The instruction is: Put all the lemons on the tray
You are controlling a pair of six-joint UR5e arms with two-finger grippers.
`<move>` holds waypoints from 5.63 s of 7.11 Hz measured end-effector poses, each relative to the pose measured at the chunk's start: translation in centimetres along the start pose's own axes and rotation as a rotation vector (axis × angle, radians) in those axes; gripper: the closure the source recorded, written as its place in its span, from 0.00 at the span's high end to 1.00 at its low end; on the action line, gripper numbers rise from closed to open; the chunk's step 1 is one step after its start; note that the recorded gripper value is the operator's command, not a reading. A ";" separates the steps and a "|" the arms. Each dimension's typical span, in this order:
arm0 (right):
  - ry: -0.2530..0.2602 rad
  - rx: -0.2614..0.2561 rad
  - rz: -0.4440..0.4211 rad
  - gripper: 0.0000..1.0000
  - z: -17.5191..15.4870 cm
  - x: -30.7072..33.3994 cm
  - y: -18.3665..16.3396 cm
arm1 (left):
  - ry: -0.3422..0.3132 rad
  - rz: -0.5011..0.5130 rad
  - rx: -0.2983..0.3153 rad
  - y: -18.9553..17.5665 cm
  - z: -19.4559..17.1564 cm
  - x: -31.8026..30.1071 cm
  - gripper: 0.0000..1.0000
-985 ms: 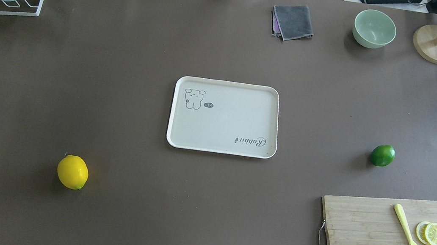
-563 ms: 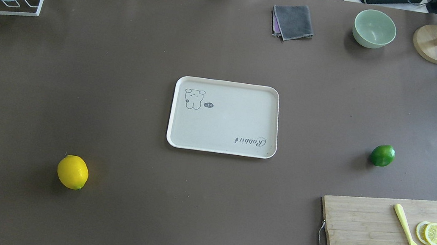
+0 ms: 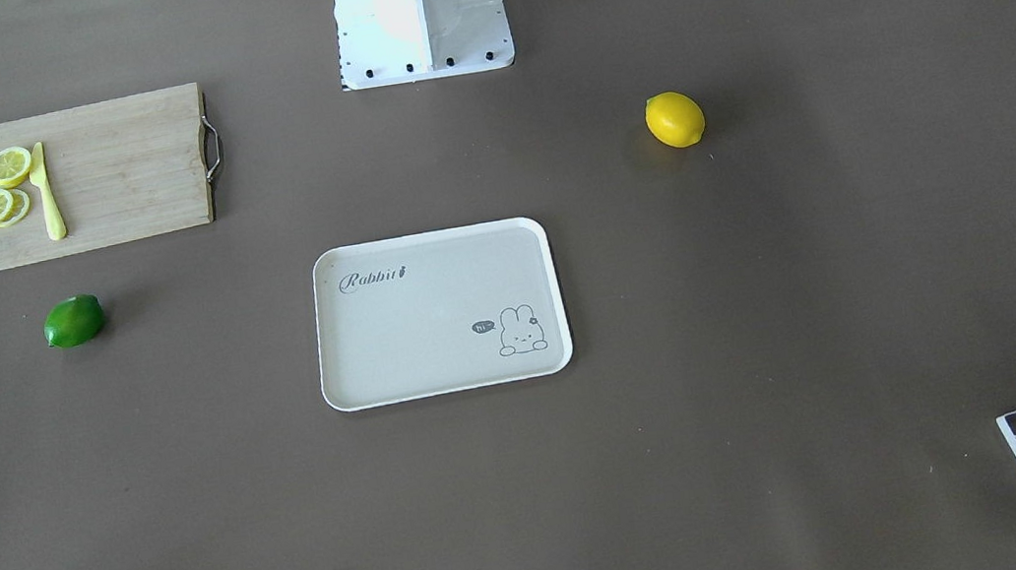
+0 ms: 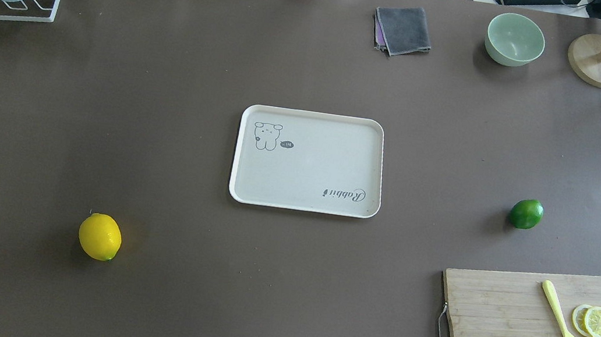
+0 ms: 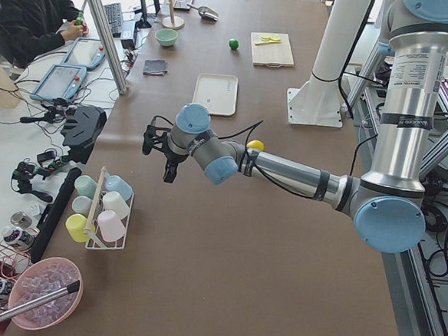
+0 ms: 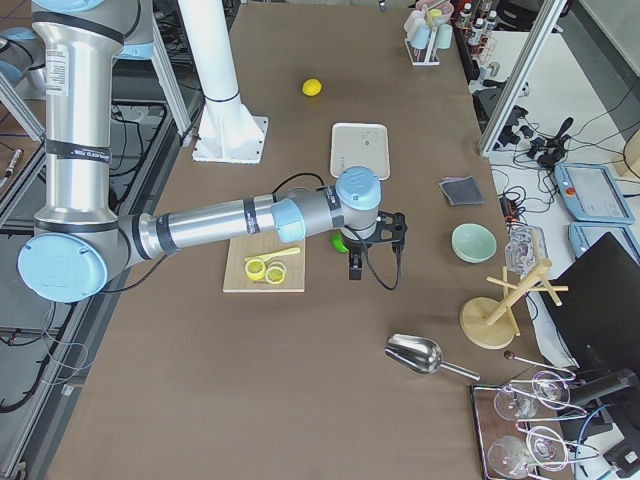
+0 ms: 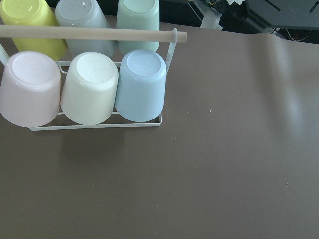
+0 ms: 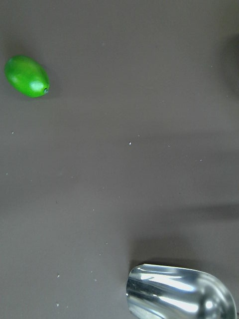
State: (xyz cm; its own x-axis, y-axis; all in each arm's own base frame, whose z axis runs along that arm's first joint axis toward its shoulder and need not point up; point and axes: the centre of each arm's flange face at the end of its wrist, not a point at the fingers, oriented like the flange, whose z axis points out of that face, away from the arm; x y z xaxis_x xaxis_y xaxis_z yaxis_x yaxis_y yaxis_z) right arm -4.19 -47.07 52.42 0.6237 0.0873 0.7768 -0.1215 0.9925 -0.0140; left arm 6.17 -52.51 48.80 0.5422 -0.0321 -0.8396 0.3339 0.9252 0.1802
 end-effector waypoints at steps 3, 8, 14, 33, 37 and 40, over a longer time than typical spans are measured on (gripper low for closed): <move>0.061 0.003 0.207 1.00 6.8 -11.4 0.1 | 0.021 -0.035 0.005 0.5 -0.5 1.6 0.98; 0.133 0.030 0.279 1.00 15.5 -16.5 2.5 | 0.031 -0.024 0.012 0.6 -0.9 2.4 0.98; 0.098 0.027 0.262 1.00 19.7 -14.8 3.1 | 0.052 -0.059 -0.020 3.6 -1.2 4.0 0.98; -0.011 0.031 0.234 0.00 9.4 -22.6 6.8 | 0.000 -0.217 -0.081 17.8 3.6 14.6 0.98; -0.049 0.050 0.115 0.00 10.0 -27.8 7.0 | -0.081 -0.283 -0.101 28.3 7.3 22.0 0.98; -0.073 0.054 0.020 0.00 10.2 -32.5 7.1 | -0.111 -0.276 -0.115 32.7 9.4 25.0 0.98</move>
State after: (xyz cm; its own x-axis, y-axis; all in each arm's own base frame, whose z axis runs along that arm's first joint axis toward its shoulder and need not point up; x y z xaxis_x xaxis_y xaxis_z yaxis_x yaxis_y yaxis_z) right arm -33.23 -43.74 33.47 0.5631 0.0986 0.8205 -0.1760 0.9844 0.0025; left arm 37.88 -26.61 38.49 0.5262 -0.3232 -0.7865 0.3940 0.9124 -0.1114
